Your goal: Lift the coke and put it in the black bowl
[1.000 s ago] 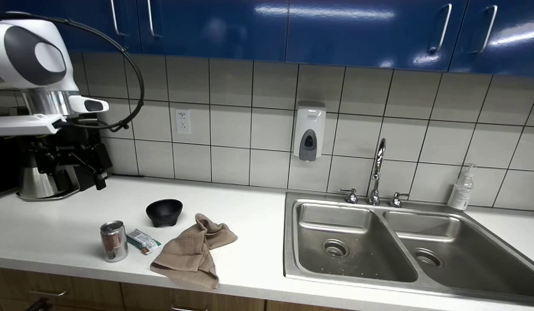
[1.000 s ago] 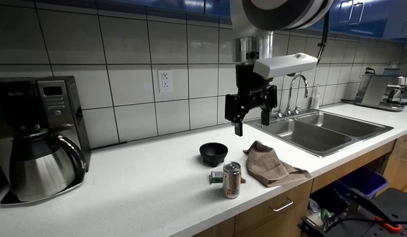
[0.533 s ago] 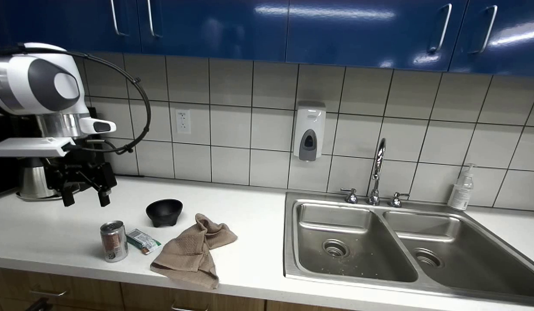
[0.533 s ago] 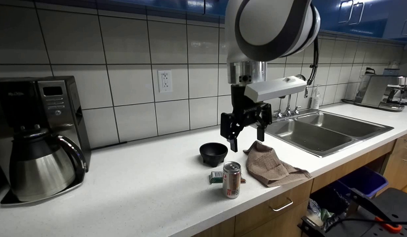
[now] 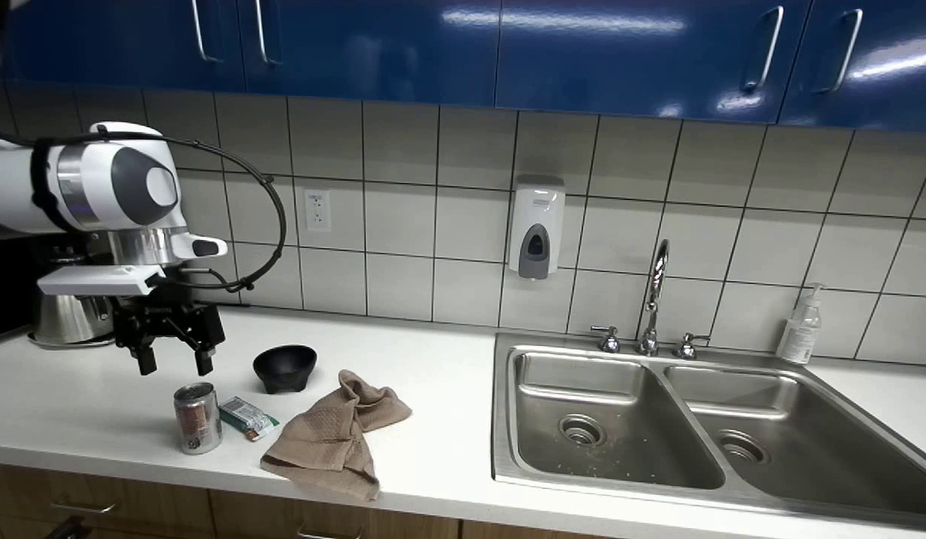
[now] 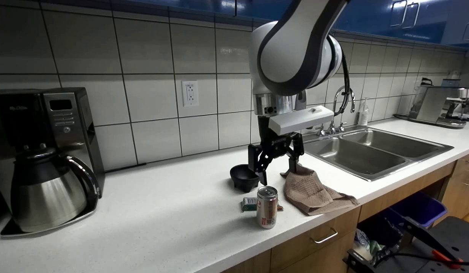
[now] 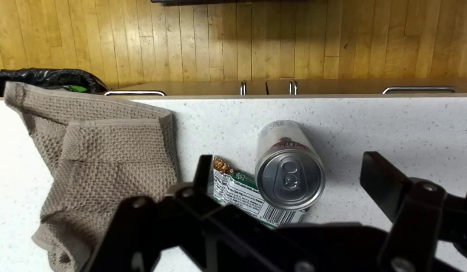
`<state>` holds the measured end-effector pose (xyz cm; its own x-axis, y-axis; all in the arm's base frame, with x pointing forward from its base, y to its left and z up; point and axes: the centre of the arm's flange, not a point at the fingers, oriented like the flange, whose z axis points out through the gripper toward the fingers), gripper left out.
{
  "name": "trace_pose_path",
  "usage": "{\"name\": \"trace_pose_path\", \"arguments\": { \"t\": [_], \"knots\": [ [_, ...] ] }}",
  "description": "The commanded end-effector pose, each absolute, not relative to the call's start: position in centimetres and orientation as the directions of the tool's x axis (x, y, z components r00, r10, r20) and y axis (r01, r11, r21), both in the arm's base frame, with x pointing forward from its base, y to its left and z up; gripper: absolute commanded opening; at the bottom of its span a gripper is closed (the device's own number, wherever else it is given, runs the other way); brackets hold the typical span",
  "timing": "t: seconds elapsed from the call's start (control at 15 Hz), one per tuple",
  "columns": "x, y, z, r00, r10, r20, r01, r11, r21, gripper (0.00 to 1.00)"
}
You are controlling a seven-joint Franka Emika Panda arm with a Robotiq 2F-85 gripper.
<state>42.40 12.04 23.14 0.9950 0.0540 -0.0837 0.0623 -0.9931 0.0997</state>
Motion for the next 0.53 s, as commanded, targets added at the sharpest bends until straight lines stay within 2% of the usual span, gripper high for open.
{"name": "trace_pose_path", "arguments": {
  "t": [0.0, 0.47],
  "knots": [
    [45.2, 13.1, 21.0, 0.995, 0.032, -0.094, 0.043, -0.993, 0.113, 1.00],
    [46.9, 13.4, 19.0, 0.992, 0.022, -0.122, 0.036, -0.993, 0.114, 1.00]
  ]
}}
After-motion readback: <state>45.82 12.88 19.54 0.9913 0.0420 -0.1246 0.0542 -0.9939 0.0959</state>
